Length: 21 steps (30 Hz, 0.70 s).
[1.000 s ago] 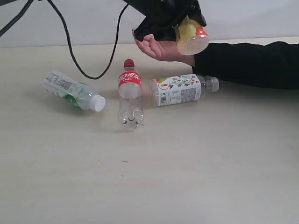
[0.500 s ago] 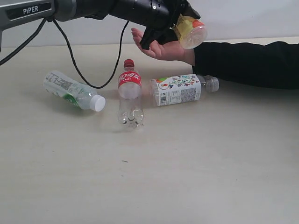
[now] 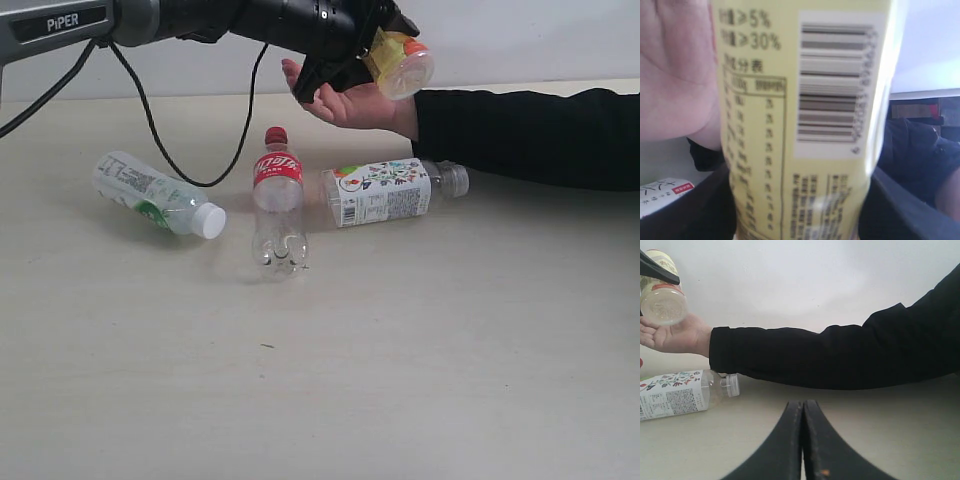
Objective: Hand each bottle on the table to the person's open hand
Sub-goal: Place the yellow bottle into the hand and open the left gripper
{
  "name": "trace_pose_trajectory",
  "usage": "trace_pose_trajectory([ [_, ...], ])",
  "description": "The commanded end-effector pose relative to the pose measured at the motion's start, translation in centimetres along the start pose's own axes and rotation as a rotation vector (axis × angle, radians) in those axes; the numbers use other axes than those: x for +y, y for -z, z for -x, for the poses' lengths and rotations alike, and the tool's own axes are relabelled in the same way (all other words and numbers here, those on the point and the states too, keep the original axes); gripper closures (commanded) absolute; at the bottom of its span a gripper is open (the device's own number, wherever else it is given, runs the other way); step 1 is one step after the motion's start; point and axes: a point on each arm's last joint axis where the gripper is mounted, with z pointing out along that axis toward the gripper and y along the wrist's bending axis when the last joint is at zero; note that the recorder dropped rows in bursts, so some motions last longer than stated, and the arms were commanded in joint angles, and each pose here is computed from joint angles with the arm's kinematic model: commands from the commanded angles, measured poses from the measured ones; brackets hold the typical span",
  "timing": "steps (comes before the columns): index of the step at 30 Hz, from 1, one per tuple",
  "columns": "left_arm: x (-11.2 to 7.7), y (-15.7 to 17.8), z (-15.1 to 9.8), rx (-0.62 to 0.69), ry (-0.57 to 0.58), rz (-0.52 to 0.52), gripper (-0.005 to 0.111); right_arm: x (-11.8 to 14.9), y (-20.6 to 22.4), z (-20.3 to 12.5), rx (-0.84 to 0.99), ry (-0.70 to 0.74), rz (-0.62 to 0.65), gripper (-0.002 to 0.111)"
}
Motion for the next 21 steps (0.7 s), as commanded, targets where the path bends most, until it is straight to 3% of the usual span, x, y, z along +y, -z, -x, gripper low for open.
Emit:
trace_pose_trajectory([
  [1,0.5,0.1,0.1,-0.019,0.006,0.013,0.107,0.0,0.0,-0.1,-0.006,0.004,-0.005,0.108],
  [13,2.6,-0.3,0.0,-0.053,0.011,0.071,0.107,0.0,0.0,-0.1,-0.006,0.004,-0.005,0.108],
  [21,5.5,-1.5,-0.5,0.002,0.064,0.122,0.107,0.0,0.0,-0.1,-0.006,0.004,-0.005,0.108],
])
